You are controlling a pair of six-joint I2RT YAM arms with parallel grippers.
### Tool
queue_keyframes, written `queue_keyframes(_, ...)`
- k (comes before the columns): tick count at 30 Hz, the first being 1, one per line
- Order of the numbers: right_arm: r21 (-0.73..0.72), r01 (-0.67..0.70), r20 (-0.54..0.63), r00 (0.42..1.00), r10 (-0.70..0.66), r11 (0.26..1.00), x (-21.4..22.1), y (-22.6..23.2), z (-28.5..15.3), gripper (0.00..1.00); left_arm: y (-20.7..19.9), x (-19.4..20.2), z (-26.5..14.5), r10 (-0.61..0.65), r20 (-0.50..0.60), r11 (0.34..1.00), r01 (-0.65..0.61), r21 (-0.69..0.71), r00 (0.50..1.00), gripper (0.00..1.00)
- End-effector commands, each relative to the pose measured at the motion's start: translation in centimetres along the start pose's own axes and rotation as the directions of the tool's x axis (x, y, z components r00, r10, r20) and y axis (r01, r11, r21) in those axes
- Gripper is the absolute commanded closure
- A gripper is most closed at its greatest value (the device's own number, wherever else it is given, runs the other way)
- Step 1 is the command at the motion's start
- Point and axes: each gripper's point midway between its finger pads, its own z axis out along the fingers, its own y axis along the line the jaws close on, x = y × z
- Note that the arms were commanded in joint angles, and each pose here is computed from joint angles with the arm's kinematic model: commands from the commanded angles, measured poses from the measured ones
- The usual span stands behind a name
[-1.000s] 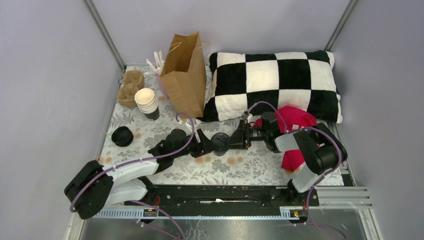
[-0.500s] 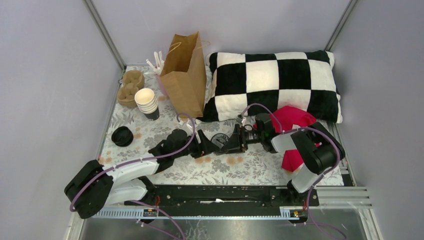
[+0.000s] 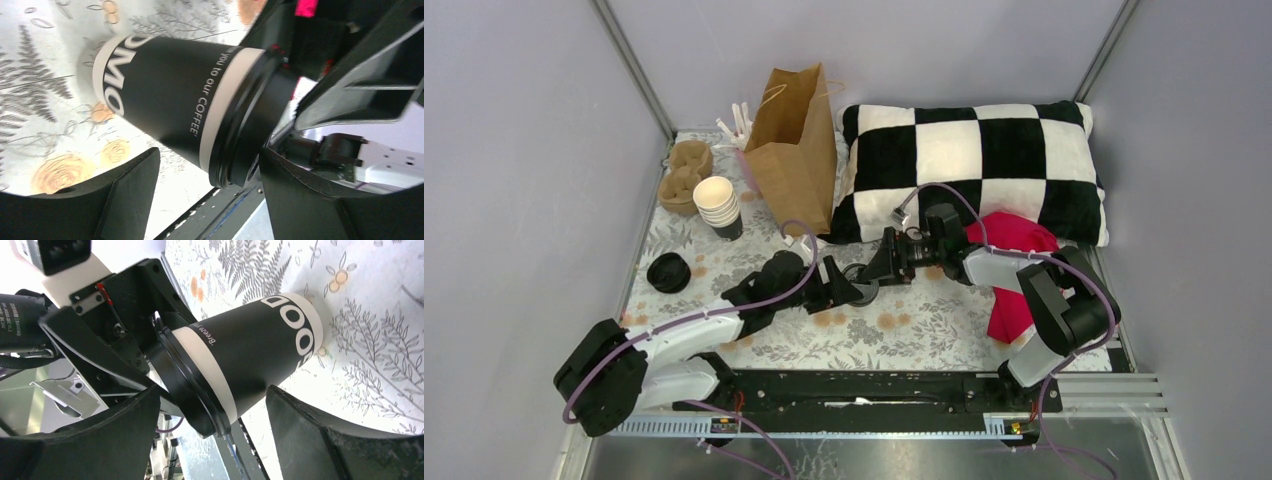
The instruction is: Pack the takeout coffee
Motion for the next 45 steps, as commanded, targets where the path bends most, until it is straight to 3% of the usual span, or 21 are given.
queue_keyframes(1, 0.026, 0.026, -0.009, 1.000, -0.025, 0.999, -1.1, 0.6, 0.5, 0.19, 1.2, -1.4, -0.5, 0.065, 0.015, 0.990, -0.062, -0.128, 0.998, 0.23)
queue_keyframes(7, 0.037, 0.030, 0.007, 1.000, -0.030, 0.999, -1.6, 1.1, 0.7, 0.24, 1.6, -2.0, -0.7, 0.077, 0.023, 0.982, -0.072, -0.173, 0.997, 0.18)
queue_keyframes(14, 0.054, 0.025, 0.003, 1.000, -0.025, 0.998, -2.4, 0.8, 1.4, 0.31, 1.2, -3.2, -1.6, 0.080, 0.062, 0.984, -0.069, -0.165, 0.995, 0.02)
queue_keyframes(19, 0.069, 0.031, 0.008, 0.999, -0.032, 0.997, -4.1, 1.5, 1.9, 0.30, 0.7, -4.9, -2.0, 0.064, 0.083, 0.992, -0.054, -0.118, 0.994, 0.01)
queue_keyframes(24, 0.082, 0.004, 0.000, 1.000, -0.004, 0.997, -5.2, 2.0, 2.6, 0.38, 0.4, -6.3, -1.9, 0.039, 0.090, 0.996, -0.031, -0.083, 0.995, 0.02)
queue_keyframes(29, 0.117, 0.020, -0.013, 1.000, -0.019, 0.993, -5.9, 2.0, 3.2, 0.35, 0.1, -7.4, -2.4, 0.050, 0.117, 0.995, -0.039, -0.094, 0.992, 0.01)
queue_keyframes(40, 0.161, 0.055, -0.016, 0.998, -0.053, 0.985, -6.5, 2.1, 3.0, 0.14, 1.5, -11.2, -5.1, 0.044, 0.207, 0.989, -0.013, -0.147, 0.977, 0.02)
queue_keyframes(45, 0.044, 0.022, 0.028, 0.999, -0.023, 0.999, -6.6, 2.9, 3.8, 0.18, 2.2, -13.5, -5.2, -0.003, 0.251, 0.994, 0.030, -0.104, 0.968, 0.15)
